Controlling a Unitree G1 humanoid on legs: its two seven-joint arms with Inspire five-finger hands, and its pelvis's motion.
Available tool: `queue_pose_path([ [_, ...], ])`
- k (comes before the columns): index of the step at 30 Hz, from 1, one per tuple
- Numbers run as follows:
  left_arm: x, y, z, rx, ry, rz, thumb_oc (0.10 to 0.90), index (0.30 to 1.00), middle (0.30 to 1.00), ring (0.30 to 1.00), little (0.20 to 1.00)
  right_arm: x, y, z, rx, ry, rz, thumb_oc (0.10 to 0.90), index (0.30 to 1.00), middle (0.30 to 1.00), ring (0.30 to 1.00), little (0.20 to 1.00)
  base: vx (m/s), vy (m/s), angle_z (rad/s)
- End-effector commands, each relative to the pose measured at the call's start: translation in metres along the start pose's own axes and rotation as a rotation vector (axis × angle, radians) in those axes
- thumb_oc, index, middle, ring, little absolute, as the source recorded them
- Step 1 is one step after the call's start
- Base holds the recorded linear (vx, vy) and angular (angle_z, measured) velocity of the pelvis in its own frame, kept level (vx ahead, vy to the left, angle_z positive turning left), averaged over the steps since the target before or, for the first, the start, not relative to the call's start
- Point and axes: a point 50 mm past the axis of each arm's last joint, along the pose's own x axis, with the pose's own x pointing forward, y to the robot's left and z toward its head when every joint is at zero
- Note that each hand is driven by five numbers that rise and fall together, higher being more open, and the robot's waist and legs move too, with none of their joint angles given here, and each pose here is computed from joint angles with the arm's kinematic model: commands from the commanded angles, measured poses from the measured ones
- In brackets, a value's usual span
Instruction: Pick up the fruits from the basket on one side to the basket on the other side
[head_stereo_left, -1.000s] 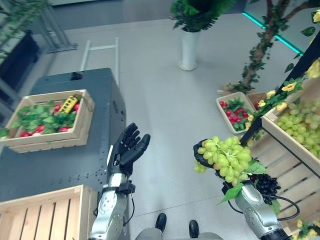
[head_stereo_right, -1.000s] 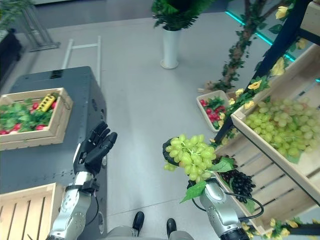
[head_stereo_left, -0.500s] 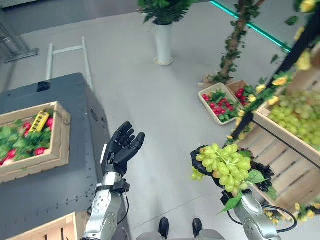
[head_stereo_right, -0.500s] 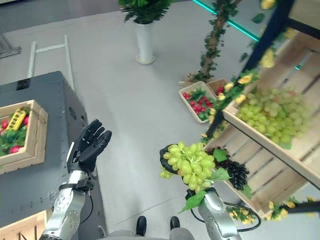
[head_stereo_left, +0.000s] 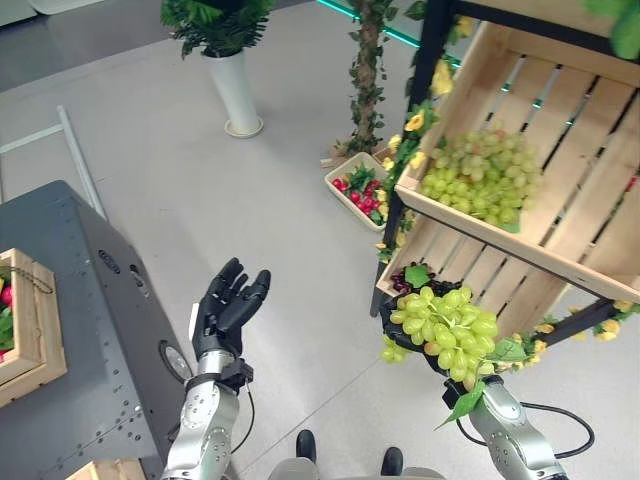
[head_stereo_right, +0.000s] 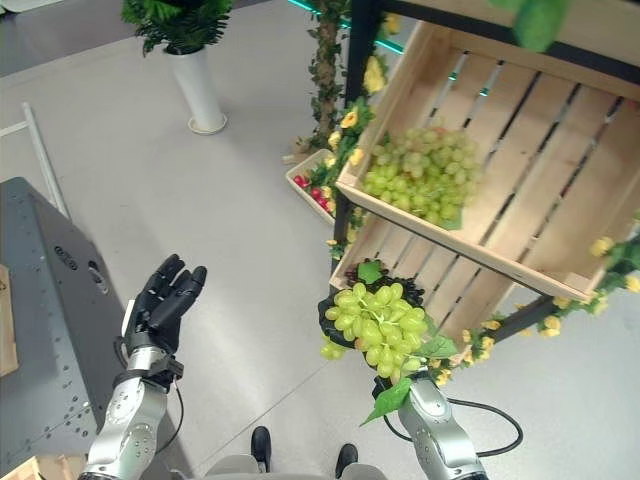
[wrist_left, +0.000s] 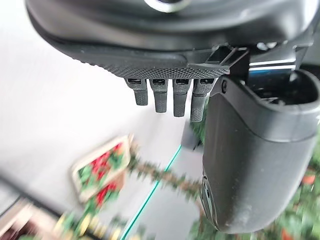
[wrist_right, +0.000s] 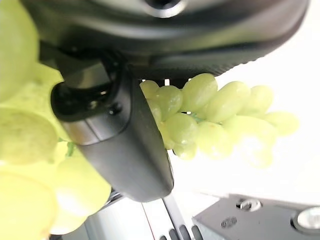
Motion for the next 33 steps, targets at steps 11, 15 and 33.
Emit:
queue_pose_path([
  [11,0.011,-0.008,0.035,0.157,-0.163,-0.124,0.8,0.9,0.9,0.9,0.9,0.007,0.012,0.084,-0.107,-0.417,0.187,0.4,0.3,0.3,0.3,0.3,-0.02,-0.045,-0.15],
  [15,0.021,-0.015,0.019,0.143,-0.05,-0.152,0.8,0.9,0.9,0.9,0.9,0.011,0.013,0.095,-0.072,-0.458,0.194,0.4,0.3,0.3,0.3,0.3,0.07,0.166,-0.31],
  [33,0.029,0.0,0.023,0.201,-0.029,-0.109,0.8,0.9,0.9,0.9,0.9,-0.003,0.023,0.152,0.036,-0.733,0.449,0.4,0.3,0.3,0.3,0.3,0.06,0.094,-0.1],
])
